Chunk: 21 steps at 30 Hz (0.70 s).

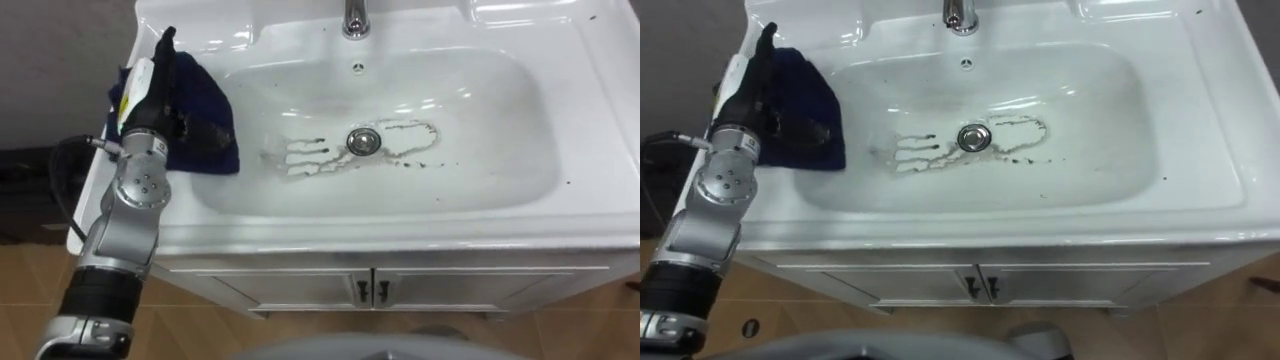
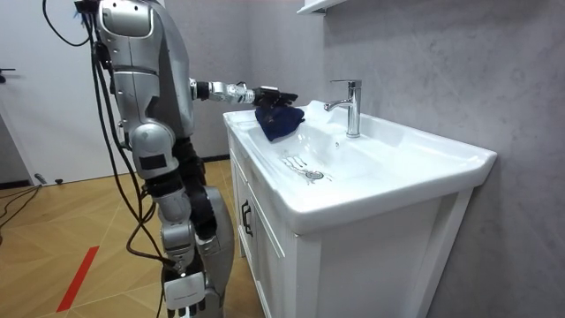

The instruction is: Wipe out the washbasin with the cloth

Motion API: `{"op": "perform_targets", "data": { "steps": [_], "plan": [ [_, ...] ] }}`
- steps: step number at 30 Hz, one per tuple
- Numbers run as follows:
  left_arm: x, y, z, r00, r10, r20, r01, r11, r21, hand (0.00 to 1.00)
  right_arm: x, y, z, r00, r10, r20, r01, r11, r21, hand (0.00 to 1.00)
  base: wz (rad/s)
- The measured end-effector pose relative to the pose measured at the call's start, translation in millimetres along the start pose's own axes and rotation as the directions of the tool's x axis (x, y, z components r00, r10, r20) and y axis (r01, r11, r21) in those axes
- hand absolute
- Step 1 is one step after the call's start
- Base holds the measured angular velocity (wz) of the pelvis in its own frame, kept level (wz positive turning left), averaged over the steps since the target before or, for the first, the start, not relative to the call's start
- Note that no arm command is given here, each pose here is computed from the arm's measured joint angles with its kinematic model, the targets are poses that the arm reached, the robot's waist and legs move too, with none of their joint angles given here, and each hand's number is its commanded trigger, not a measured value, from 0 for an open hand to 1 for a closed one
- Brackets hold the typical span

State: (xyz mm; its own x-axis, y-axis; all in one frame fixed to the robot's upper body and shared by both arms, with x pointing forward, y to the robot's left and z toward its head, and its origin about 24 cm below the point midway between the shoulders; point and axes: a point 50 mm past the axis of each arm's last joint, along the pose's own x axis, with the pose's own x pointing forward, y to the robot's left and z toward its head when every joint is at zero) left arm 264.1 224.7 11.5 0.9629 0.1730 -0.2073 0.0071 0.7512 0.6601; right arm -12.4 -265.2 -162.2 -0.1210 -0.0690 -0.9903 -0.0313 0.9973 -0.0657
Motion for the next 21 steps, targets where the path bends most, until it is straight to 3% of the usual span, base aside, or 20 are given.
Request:
{"op": "perform_targets", "data": {
  "steps": [8, 21],
  "plan": [
    [-0.6, -4.4, -20, 0.997, 0.014, -0.074, -0.008, 0.996, 0.088, 0.0, 0, -1, -3, 1.0, -0.022, -0.006, 0.022, 1.0, 0.002, 0.0, -0.02],
    [-1.1, -0.7, -24, 0.991, 0.104, -0.081, -0.093, 0.987, 0.13, 0.0, 0, -3, -4, 0.998, -0.061, -0.025, 0.061, 0.998, 0.003, 0.0, -0.01]
  ]
}}
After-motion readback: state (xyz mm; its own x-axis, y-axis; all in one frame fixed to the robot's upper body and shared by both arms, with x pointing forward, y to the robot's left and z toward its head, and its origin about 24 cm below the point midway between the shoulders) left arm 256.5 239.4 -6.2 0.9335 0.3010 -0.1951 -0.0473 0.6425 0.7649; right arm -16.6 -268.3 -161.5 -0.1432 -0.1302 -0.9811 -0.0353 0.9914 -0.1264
